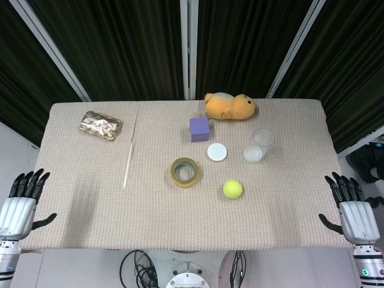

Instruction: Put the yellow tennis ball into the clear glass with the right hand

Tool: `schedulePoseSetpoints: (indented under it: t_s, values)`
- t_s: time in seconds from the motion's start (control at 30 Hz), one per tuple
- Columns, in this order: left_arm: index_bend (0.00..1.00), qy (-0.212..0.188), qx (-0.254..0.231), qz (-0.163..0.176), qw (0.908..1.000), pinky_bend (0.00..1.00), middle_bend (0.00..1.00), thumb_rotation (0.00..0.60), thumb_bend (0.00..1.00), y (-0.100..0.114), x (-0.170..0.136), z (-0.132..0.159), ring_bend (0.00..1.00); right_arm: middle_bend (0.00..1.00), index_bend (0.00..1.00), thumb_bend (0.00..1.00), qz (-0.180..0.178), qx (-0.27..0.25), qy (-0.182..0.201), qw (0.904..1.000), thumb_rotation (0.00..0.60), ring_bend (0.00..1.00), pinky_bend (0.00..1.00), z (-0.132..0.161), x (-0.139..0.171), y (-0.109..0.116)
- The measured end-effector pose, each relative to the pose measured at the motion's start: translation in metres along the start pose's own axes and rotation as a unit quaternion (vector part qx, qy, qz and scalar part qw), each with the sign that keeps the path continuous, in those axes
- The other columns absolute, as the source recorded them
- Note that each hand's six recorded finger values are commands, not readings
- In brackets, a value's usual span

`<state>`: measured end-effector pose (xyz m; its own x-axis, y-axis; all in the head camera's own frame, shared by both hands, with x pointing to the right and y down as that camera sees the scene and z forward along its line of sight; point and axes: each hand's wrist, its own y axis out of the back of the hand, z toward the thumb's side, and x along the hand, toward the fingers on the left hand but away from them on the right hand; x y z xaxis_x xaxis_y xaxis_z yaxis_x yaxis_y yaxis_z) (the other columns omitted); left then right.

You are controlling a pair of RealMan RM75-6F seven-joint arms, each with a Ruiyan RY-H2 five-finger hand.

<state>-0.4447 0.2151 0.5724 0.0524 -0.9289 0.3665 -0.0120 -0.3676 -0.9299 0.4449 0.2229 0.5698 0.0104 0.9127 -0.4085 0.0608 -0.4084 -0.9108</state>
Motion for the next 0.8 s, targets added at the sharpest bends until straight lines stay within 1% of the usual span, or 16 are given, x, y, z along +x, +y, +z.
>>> schedulePoseSetpoints:
  t_s: [0.27, 0.57, 0.67, 0.8]
  values:
    - [0.00, 0.003, -0.003, -0.001, 1.0000, 0.00, 0.00, 0.600, 0.06, 0.000, -0.004, -0.003, 0.00, 0.00, 0.00, 0.14, 0.004, 0.003, 0.008, 1.0000, 0.600, 0.00, 0.00, 0.005, -0.002, -0.003]
    - [0.00, 0.002, -0.004, -0.005, 1.0000, 0.00, 0.00, 0.600, 0.06, -0.003, -0.005, -0.002, 0.00, 0.00, 0.00, 0.14, 0.013, 0.006, 0.038, 0.9992, 0.600, 0.00, 0.00, 0.026, -0.005, -0.003]
    - [0.00, 0.000, -0.005, -0.002, 1.0000, 0.00, 0.00, 0.600, 0.06, -0.003, -0.005, -0.001, 0.00, 0.00, 0.00, 0.14, 0.027, 0.011, 0.051, 0.9982, 0.600, 0.00, 0.00, 0.035, -0.010, -0.008]
    - [0.00, -0.003, -0.005, 0.000, 1.0000, 0.00, 0.00, 0.600, 0.06, -0.004, -0.005, 0.001, 0.00, 0.00, 0.00, 0.13, 0.053, 0.020, 0.083, 0.9949, 0.600, 0.00, 0.00, 0.054, -0.023, -0.017]
